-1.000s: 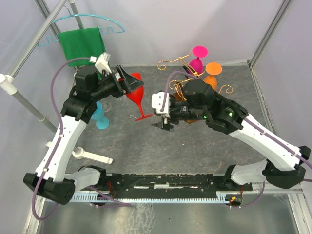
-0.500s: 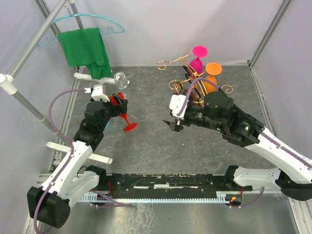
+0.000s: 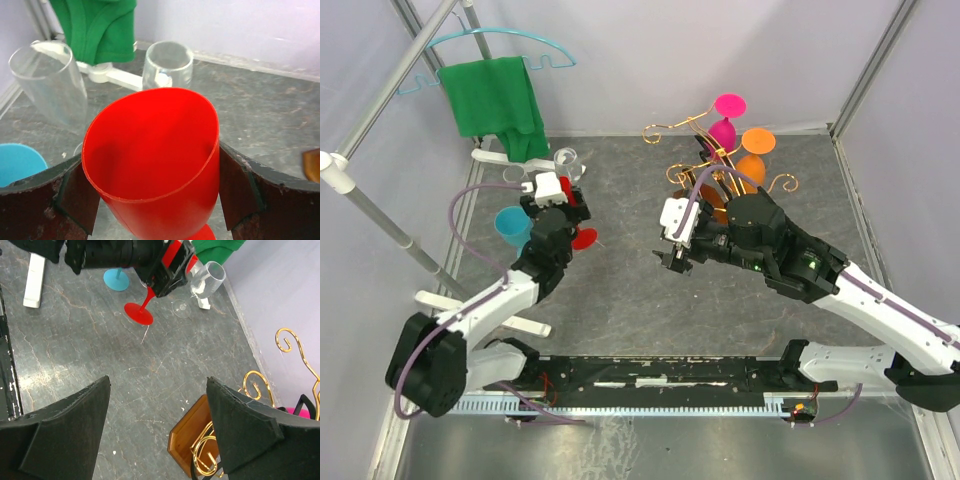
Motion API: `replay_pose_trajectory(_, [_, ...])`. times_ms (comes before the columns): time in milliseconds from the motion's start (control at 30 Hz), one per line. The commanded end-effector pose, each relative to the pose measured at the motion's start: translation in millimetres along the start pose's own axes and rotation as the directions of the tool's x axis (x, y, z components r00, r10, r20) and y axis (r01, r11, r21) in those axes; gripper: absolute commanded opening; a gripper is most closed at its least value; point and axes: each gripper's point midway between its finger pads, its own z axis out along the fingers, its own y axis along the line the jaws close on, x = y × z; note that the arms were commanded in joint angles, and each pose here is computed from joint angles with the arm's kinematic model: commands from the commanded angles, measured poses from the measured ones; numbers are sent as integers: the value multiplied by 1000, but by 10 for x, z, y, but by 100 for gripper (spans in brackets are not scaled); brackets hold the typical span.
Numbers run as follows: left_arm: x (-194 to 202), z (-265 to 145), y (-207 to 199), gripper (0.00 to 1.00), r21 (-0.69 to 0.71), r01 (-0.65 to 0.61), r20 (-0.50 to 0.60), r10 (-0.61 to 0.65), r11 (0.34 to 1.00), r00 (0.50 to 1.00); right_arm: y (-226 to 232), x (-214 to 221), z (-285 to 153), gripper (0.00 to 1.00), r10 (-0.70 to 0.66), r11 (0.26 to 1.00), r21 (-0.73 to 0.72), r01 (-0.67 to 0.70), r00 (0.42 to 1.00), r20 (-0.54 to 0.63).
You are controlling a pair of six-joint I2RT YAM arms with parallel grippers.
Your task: Take the wine glass off the wine glass rack
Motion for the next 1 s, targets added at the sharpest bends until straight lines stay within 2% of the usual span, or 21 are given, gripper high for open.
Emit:
replay_pose_trajectory(0, [-182, 36, 244, 77, -188, 29, 142, -2, 982, 990, -108, -136, -115, 86, -5, 998, 56, 2, 999, 54])
replay_pose_trajectory(200, [-41, 102, 397, 81, -305, 11, 155, 38, 952, 987, -138, -63, -200, 87, -28, 996, 83, 25, 999, 33])
replay_pose_trajectory(433, [18, 210, 407, 82, -360, 7, 181, 63, 933, 981, -149, 22, -235, 88, -31, 995, 94, 31, 1000, -1])
replay_pose_trajectory(633, [123, 350, 363, 85, -397, -45, 166, 120, 917, 979, -170, -27, -333, 88, -22, 994, 112, 19, 999, 27])
replay_pose_trajectory(967, [333, 454, 377, 87, -444, -59, 155, 142, 894, 978, -239, 89, -444, 89, -17, 986, 167, 18, 1000, -6])
